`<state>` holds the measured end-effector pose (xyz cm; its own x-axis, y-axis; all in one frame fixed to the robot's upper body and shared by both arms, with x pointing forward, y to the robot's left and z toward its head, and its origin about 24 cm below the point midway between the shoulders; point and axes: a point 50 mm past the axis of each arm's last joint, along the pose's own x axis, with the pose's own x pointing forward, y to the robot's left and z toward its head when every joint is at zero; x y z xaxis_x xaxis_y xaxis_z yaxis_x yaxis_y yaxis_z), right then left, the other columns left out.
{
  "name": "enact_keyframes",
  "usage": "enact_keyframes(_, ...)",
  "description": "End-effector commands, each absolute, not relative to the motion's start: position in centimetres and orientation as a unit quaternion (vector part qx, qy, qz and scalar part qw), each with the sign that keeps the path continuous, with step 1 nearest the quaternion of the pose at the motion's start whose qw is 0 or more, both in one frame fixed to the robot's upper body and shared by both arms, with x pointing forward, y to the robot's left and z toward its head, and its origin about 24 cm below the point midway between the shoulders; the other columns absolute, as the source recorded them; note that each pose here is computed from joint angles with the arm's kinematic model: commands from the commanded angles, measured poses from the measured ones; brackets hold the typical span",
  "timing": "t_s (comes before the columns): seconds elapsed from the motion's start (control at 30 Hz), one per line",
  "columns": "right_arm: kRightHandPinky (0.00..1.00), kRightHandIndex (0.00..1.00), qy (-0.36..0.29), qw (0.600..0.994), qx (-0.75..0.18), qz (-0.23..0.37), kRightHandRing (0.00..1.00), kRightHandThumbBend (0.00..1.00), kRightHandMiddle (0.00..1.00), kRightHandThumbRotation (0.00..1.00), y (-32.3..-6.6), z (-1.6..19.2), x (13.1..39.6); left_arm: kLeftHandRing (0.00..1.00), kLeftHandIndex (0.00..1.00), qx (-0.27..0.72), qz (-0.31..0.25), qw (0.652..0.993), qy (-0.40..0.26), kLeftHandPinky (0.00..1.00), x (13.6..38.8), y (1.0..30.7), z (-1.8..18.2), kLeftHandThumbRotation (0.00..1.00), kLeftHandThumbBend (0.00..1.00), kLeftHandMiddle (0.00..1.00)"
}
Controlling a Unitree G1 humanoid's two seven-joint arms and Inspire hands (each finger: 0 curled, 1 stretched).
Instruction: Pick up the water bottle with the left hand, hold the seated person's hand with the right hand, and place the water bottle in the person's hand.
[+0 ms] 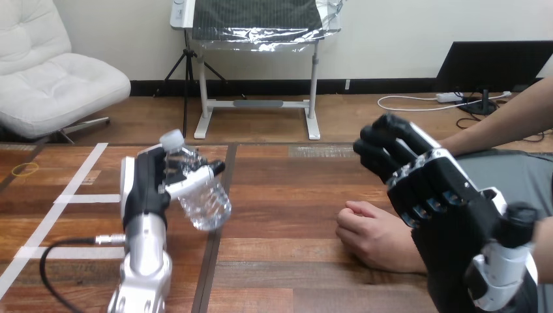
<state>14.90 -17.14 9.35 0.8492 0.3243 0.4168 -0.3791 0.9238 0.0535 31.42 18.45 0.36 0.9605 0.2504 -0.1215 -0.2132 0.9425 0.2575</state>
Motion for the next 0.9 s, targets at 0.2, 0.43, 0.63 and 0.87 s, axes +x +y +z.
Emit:
enact_keyframes(0.2, 0.81, 0.83, -0.258, 0.949, -0.116, 0.14, 0.82, 0.72, 0.82, 0.94, -20.2, 11.7, 18.5, 0.31, 0.42, 0.167, 0.082, 0.956, -0.226, 0.25, 29.0, 15.9, 10.7, 0.0, 0.66, 0.37)
enact_keyframes(0.43, 0.8, 0.8, -0.253, 0.937, -0.201, 0.133, 0.81, 0.75, 0.8, 0.92, -21.6, 12.3, 19.9, 0.3, 0.41, 0.164, 0.064, 0.948, -0.265, 0.24, 27.5, 15.8, 12.2, 0.0, 0.66, 0.37)
enact_keyframes(0.63, 0.78, 0.8, -0.246, 0.926, -0.252, 0.135, 0.8, 0.73, 0.8, 0.86, -22.8, 12.6, 21.1, 0.3, 0.41, 0.164, 0.051, 0.941, -0.29, 0.24, 26.5, 15.8, 13.1, 0.0, 0.66, 0.36)
enact_keyframes(0.87, 0.73, 0.81, -0.226, 0.914, -0.307, 0.135, 0.79, 0.77, 0.81, 0.79, -23.9, 13.0, 22.3, 0.3, 0.4, 0.172, 0.038, 0.934, -0.31, 0.23, 25.9, 16.0, 14.0, 0.0, 0.66, 0.36)
